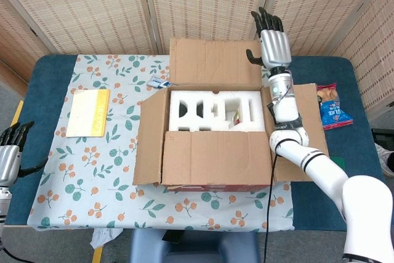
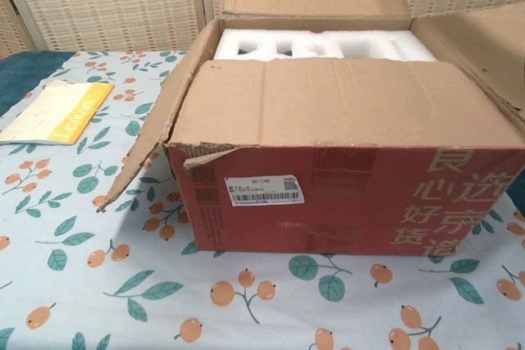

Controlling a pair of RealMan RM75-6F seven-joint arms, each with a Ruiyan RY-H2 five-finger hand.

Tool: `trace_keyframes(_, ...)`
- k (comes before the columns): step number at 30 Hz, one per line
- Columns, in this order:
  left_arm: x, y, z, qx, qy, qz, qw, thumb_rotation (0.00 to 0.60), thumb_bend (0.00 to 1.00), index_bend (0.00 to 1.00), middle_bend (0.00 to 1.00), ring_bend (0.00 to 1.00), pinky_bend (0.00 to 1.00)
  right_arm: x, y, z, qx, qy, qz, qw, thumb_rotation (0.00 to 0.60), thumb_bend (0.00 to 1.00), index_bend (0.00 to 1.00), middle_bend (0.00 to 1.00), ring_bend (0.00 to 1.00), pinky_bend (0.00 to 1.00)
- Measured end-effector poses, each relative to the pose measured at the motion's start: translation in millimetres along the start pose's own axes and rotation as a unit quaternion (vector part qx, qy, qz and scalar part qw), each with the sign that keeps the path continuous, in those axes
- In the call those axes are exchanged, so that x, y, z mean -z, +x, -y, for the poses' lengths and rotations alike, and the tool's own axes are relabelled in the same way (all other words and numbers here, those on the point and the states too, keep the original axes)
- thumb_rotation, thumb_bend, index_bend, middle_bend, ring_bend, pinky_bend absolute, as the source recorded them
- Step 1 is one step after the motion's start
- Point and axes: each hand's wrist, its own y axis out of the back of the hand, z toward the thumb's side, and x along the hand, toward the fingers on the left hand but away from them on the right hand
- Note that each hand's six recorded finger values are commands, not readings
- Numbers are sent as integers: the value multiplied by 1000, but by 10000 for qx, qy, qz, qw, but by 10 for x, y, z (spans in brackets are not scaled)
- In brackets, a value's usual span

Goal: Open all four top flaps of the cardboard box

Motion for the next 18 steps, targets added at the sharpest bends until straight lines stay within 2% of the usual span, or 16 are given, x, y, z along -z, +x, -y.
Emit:
trace_keyframes(7, -17, -2, 13, -7, 89, -17, 10000, 600, 298, 0, 144, 24, 109, 38, 297, 13, -436, -581, -424, 9965, 600, 409, 0, 0, 0, 0)
trace_keyframes(12, -16, 6, 36, 23, 132, -50, 9999, 600, 302, 0, 144, 24, 108, -1, 707, -121, -889, -878, -825, 9887, 600, 408, 0, 0, 1, 10)
trace_keyframes(18, -31, 10, 36, -2, 137, -58, 9999, 600, 313, 0, 144, 24, 107, 95, 1170, -283, -1381, -1336, -952, 9767, 600, 408, 0, 11, 131, 286)
